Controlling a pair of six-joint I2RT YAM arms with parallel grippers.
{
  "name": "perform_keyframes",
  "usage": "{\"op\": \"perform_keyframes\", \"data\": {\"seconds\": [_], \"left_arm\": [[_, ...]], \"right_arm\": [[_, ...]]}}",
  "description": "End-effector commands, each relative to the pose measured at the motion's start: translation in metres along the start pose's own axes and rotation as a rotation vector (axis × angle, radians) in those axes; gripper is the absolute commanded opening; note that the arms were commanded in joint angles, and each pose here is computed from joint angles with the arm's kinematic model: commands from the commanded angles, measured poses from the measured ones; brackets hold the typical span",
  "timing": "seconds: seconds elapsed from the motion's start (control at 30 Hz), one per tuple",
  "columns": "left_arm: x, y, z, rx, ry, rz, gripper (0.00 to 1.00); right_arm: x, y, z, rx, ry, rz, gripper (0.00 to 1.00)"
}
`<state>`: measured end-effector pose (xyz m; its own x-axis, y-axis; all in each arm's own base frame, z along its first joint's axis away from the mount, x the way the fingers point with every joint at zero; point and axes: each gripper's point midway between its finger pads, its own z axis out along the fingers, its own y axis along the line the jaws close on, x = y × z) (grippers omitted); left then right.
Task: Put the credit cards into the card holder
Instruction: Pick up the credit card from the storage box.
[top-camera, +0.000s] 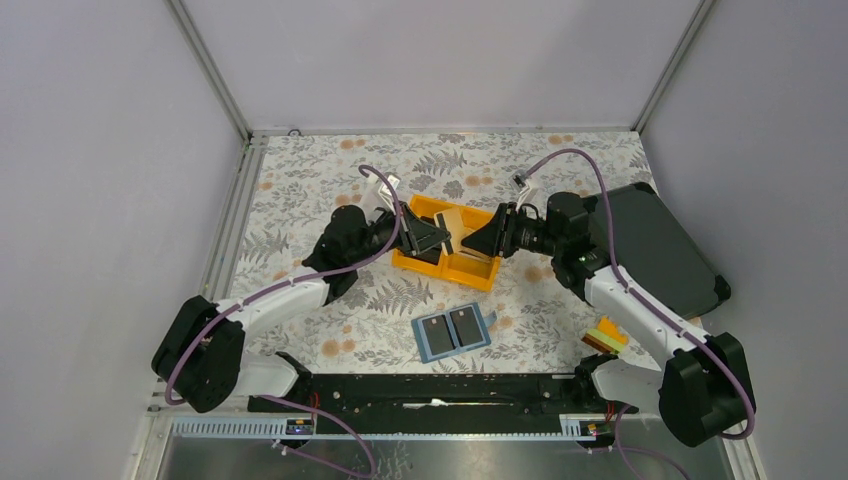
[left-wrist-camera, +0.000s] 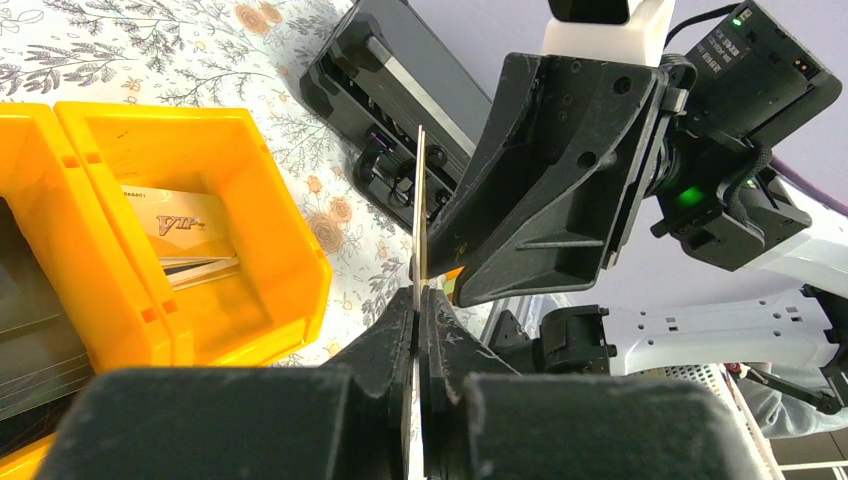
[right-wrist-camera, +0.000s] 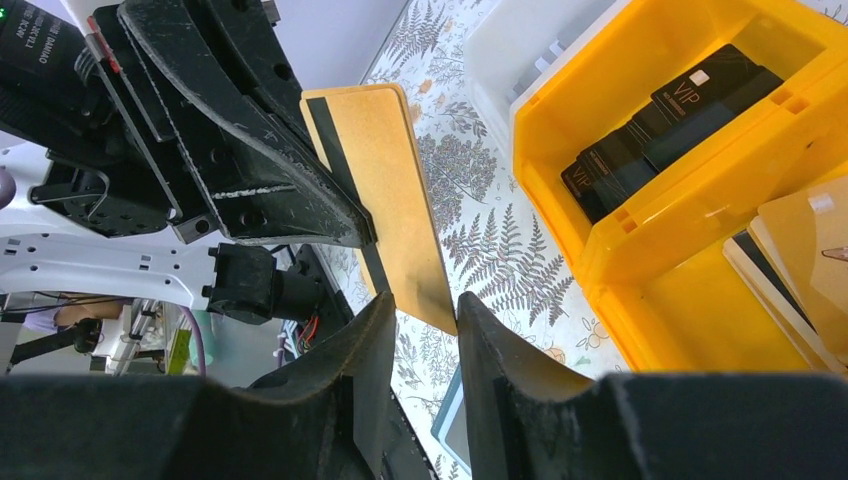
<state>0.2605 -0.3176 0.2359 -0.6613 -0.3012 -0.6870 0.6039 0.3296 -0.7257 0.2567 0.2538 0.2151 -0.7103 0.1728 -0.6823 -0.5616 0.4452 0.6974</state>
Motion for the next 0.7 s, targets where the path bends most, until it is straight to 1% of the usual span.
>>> {"op": "perform_keyframes", "data": {"seconds": [0.0,0.33,0.67], "left_arm": [[-0.0179,-0.0129,-0.001,0.022,-0.061,0.064,0.0],[-0.0195,-0.015,-0.0005,0.026,-0.063,0.067,0.0],[-0.0182,-0.0127,0.0016,0.023,-0.058,0.065,0.0]], "right_arm": [[-0.0163,0.0074,0.001,0.006,-0.022,-0.016,0.37],[-0.0121,0.0022,0.003,0.02,-0.001,-0.002,0.4],[-0.0151,0.0107,0.0019,-0.012,-0.003,-0.011,0.38]]}}
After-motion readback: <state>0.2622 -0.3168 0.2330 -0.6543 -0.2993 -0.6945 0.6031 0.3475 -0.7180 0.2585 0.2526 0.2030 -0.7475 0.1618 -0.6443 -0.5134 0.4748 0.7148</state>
